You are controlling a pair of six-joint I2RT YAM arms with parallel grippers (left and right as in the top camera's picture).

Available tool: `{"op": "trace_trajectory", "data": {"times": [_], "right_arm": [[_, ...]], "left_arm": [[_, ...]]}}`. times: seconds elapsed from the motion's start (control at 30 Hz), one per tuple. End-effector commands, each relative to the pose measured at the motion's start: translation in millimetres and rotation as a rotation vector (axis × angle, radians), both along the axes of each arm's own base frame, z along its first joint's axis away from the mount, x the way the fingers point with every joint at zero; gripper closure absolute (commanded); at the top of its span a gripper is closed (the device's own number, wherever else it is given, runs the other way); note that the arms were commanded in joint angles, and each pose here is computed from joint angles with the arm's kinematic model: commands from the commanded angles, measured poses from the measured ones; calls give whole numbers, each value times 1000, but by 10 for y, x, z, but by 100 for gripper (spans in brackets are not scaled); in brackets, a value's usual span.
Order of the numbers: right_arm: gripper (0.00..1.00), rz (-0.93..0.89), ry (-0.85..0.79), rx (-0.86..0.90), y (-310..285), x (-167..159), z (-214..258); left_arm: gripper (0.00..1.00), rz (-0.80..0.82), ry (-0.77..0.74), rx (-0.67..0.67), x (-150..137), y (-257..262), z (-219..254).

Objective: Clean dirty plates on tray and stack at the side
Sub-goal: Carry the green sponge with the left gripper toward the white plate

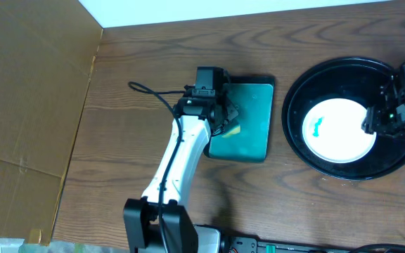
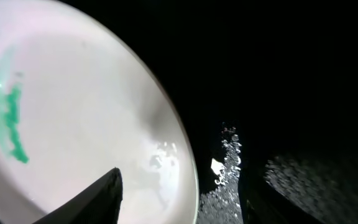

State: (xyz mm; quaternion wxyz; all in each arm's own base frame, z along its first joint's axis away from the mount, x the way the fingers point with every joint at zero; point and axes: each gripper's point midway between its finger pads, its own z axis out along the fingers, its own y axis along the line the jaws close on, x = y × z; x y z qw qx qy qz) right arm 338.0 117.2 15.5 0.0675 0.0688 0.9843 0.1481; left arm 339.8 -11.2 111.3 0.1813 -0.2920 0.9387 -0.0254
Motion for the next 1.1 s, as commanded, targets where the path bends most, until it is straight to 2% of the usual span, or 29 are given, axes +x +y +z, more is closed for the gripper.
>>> {"op": "trace_trajectory", "data": {"times": [0.0, 0.07, 0.13, 0.2, 0.23, 0.3, 0.33, 0.43, 0.5, 0.77, 1.07], "right_arm": [[40, -7, 60, 6, 64, -45, -161], [42, -8, 73, 1, 52, -55, -220], [48, -7, 65, -7, 39, -36, -227], [47, -17, 50, -11, 21, -1, -201], [42, -29, 52, -9, 14, 3, -195], [44, -39, 52, -8, -5, 11, -191], [58, -41, 46, -7, -10, 29, -188], [88, -42, 22, -5, -11, 88, -176], [96, -43, 14, -3, -7, 113, -162], [99, 79, -42, -12, 29, 225, -31], [99, 103, -60, -5, 58, 287, 53]], "left_arm": [[93, -80, 44, -19, -44, -91, -117], [93, -81, 56, -17, -51, -88, -151], [92, -81, 66, -17, -55, -88, -180], [92, -81, 91, -16, -71, -87, -250], [93, -81, 104, -16, -82, -87, -279], [93, -80, 128, -15, -99, -85, -348], [92, -81, 143, -14, -103, -85, -394], [93, -110, 159, -5, -83, -87, -478], [93, -129, 163, 1, -64, -88, -518], [93, -143, 152, 5, 18, -95, -590], [93, -147, 65, 2, 448, -141, -933]]}}
